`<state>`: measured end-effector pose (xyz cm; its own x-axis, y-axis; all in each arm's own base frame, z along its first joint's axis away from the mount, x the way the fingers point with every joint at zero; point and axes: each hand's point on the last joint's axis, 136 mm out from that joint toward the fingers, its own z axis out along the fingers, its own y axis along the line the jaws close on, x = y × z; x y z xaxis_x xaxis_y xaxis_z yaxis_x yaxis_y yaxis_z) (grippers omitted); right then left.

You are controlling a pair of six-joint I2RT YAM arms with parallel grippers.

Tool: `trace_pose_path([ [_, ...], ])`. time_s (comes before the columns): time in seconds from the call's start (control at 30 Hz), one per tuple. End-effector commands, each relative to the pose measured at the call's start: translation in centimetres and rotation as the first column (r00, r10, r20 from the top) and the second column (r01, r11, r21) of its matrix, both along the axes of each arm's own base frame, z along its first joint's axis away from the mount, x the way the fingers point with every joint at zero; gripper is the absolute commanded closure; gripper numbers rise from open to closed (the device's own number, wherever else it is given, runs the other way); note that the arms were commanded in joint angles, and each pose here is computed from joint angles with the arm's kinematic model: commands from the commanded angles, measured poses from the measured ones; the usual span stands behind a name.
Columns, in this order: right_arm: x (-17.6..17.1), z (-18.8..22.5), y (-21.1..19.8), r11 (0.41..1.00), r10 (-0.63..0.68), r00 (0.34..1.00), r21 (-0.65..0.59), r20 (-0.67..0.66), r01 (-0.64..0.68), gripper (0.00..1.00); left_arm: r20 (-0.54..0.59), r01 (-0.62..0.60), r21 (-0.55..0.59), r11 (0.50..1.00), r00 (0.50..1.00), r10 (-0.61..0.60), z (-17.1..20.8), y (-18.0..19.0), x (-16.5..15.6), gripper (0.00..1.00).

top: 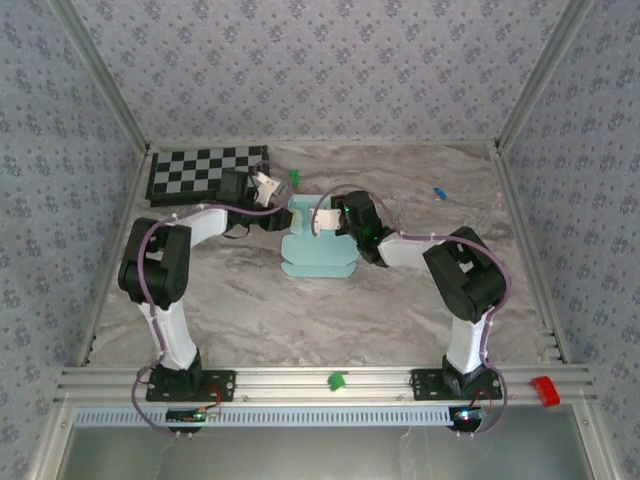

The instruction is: Fold the paper box

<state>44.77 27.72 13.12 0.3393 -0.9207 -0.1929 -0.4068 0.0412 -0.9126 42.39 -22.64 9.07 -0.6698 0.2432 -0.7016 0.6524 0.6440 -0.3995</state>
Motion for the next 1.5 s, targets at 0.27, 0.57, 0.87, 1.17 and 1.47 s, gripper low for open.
trace_pose_path([
  [0.27,-0.5,-1.0,1.0,1.0,0.028,0.998,0.008,-0.048,-0.028,1.0,-0.004,-0.031,-0.018,0.999,1.0,0.031,-0.8,-1.9,1.9,0.51],
  [0.57,-0.7,-1.4,1.3,0.999,0.031,0.997,0.01,-0.066,-0.031,1.0,0.032,-0.159,0.02,0.987,0.987,0.159,-1.6,-2.0,3.6,0.57],
  [0.87,-0.8,-0.9,1.6,0.999,0.021,0.997,0.046,-0.074,-0.018,1.0,0.107,-0.21,0.063,0.976,0.973,0.202,-1.3,-1.7,3.8,0.78],
  [1.17,-1.2,3.6,1.4,0.966,-0.054,0.996,0.248,-0.074,0.071,0.57,0.194,-0.268,0.167,0.949,0.953,0.235,-0.7,-1.0,2.7,0.93],
  [1.47,-3.9,9.0,-1.2,0.823,-0.189,0.946,0.484,-0.263,0.299,0.34,0.14,-0.425,0.237,0.874,0.905,0.402,-0.3,1.3,1.5,0.95],
])
